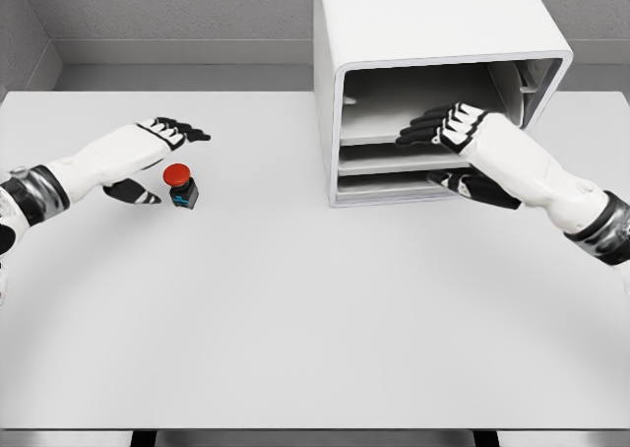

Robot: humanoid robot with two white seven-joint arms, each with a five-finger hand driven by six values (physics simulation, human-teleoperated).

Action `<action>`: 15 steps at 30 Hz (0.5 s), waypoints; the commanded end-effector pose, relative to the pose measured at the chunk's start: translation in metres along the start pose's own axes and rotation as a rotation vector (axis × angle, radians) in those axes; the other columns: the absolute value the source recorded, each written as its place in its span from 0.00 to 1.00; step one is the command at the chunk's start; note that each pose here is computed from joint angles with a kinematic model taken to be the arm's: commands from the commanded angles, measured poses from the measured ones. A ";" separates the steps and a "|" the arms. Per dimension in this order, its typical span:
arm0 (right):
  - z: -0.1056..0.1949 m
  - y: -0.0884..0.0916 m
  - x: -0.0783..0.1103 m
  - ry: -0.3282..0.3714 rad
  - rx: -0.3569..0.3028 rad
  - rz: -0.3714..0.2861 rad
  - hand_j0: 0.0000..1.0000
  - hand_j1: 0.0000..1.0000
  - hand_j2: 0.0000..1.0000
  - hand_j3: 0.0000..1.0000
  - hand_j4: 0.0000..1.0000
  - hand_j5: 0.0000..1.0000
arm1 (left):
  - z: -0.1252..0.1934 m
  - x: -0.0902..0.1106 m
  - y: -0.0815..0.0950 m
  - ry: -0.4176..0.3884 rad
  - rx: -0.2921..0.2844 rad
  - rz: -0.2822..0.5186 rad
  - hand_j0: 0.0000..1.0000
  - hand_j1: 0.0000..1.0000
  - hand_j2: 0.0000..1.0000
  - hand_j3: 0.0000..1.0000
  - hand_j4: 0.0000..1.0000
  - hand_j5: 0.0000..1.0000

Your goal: Slide open multi-storey tabletop storage cabinets and put open load switch and slide close multi-storey tabletop storage cabinets

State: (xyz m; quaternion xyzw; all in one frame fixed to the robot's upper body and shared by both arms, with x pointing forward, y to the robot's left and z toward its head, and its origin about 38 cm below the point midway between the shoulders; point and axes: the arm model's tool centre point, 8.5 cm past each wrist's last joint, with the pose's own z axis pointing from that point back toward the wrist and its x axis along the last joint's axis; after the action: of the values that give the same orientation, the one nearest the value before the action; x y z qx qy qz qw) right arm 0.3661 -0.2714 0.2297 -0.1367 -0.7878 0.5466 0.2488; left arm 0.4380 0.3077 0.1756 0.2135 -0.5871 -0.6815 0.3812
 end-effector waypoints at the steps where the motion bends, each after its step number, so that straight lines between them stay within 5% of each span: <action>1: -0.002 0.002 0.000 0.000 -0.009 -0.015 0.75 0.75 0.75 0.75 0.75 0.75 | -0.004 0.001 -0.006 -0.006 -0.012 0.018 1.00 1.00 1.00 1.00 1.00 1.00; 10: -0.017 0.013 -0.010 -0.013 0.039 -0.035 0.76 0.76 0.76 0.76 0.76 0.76 | -0.012 -0.001 -0.012 -0.008 -0.026 0.041 1.00 1.00 1.00 1.00 1.00 1.00; 15: -0.016 0.011 -0.026 0.028 0.041 -0.038 0.76 0.76 0.76 0.76 0.76 0.76 | -0.013 -0.003 -0.014 -0.004 -0.030 0.049 0.89 0.89 0.89 0.89 0.89 0.89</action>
State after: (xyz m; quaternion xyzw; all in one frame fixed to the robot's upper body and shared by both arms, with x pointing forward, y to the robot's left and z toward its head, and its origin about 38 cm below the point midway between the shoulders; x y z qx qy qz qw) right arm 0.3941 -0.2625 0.2261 -0.1270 -0.7790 0.5582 0.2557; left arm 0.4454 0.3015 0.1613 0.1951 -0.5819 -0.6834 0.3953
